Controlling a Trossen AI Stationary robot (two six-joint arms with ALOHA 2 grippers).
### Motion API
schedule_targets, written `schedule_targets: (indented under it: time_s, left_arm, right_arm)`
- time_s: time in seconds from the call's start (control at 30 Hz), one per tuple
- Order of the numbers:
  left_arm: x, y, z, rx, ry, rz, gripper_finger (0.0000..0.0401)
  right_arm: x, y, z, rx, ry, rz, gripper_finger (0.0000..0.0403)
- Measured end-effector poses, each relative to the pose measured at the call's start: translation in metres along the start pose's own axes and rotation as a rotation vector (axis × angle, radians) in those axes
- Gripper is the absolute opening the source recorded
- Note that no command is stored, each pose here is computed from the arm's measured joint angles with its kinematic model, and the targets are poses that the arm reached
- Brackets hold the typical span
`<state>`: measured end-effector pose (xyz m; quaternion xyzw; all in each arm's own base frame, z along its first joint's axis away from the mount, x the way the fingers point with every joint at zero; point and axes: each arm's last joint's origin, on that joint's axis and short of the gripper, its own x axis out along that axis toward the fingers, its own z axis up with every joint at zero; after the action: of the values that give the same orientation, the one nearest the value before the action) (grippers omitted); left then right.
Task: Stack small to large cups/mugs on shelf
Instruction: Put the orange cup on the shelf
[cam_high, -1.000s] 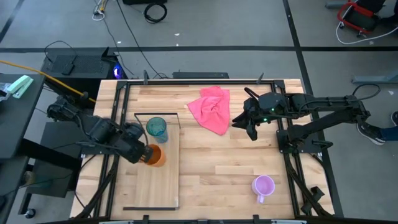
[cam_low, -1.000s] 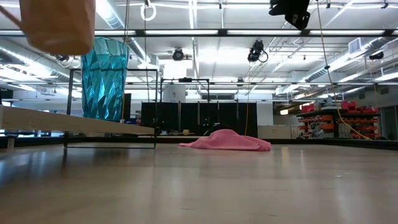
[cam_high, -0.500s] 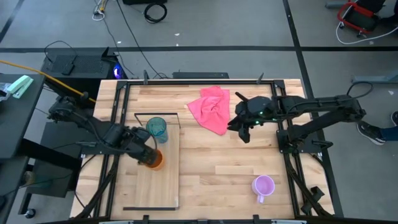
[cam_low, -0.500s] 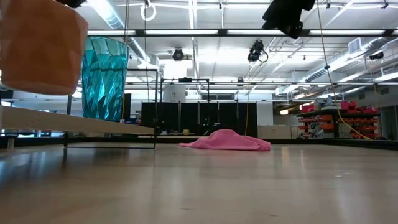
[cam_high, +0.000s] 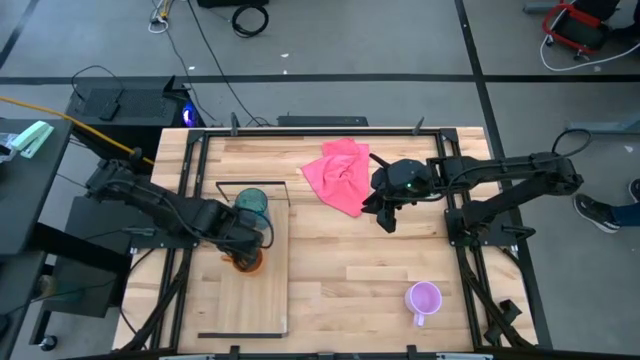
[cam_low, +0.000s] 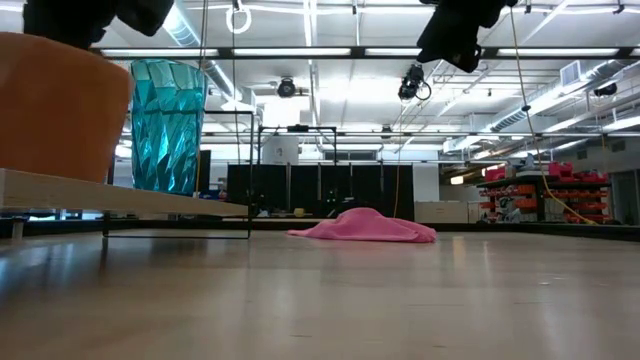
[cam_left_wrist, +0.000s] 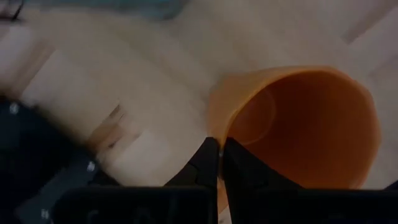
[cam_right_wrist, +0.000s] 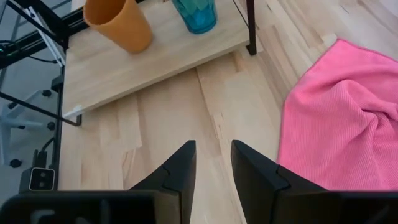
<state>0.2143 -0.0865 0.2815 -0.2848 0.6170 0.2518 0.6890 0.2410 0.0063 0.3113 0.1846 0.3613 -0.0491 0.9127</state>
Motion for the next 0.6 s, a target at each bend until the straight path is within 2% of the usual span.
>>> schedule_targets:
  time_s: [0.13,0.6]
  left_arm:
    - [0.0033,-0.0058,0.0024,0.032,-0.014,-0.021,0.0015]
    - [0.0042,-0.0079,0.0032,0.027,-0.03,-0.029,0.0015]
  right_arm:
    - [0.0,0.0,0.0,0.002,0.0,0.0,0.0109]
    - [-0.0001,0.0,0.0,0.003,0.0,0.001,0.0109]
